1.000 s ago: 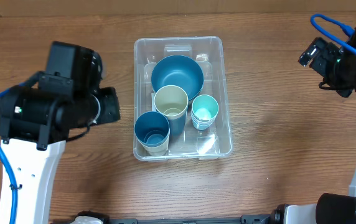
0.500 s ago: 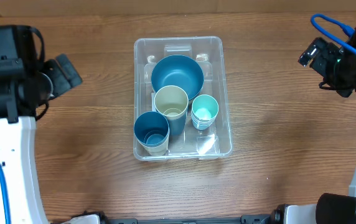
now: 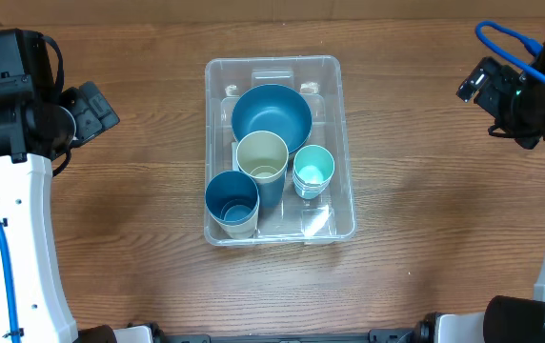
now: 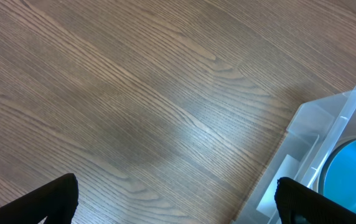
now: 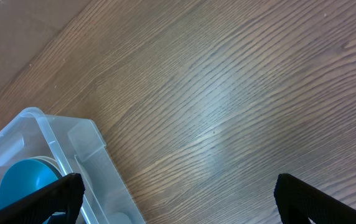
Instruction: Pack container
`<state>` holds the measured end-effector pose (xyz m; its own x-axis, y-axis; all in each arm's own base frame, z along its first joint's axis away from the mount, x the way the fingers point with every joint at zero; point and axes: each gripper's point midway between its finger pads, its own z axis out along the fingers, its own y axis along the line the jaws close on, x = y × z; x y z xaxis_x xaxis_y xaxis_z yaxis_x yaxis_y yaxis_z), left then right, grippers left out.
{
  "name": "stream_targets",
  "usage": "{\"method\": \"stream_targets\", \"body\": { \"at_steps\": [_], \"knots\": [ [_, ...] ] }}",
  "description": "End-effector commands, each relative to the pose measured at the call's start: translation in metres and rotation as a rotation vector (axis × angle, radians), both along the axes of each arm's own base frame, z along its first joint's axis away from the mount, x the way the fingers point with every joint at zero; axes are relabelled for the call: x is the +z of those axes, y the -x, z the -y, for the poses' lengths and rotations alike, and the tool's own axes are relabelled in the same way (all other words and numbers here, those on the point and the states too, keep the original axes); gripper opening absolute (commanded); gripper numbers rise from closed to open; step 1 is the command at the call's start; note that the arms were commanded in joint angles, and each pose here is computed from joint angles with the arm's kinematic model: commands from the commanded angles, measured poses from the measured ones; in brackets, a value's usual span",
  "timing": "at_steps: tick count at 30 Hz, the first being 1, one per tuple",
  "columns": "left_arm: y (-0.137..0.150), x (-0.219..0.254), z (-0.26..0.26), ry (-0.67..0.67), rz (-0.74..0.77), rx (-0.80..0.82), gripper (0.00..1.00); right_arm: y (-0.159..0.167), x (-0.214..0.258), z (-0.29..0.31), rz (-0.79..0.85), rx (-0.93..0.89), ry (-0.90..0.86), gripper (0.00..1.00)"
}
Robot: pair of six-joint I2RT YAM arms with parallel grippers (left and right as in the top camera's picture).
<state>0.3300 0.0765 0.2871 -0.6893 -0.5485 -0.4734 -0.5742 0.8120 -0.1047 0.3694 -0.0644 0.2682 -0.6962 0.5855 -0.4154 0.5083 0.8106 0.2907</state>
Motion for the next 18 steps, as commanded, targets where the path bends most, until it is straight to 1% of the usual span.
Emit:
{"method": "stream_targets", "body": {
  "at_steps": [1,9,15,18],
  "knots": [
    [-0.002,0.000,-0.004,-0.010,0.001,0.014,1.00,0.001,0.005,-0.001,0.016,-0.003,0.000,1.00],
    [-0.002,0.000,-0.004,-0.010,0.001,0.014,1.00,0.004,0.012,-0.003,0.035,0.001,0.004,1.00],
    [-0.002,0.000,-0.004,-0.010,0.001,0.014,1.00,0.024,0.056,-0.030,0.164,0.065,0.033,1.00],
    [-0.002,0.000,-0.004,-0.010,0.001,0.014,1.00,0.042,0.081,-0.035,0.234,0.093,0.123,1.00]
  ]
}}
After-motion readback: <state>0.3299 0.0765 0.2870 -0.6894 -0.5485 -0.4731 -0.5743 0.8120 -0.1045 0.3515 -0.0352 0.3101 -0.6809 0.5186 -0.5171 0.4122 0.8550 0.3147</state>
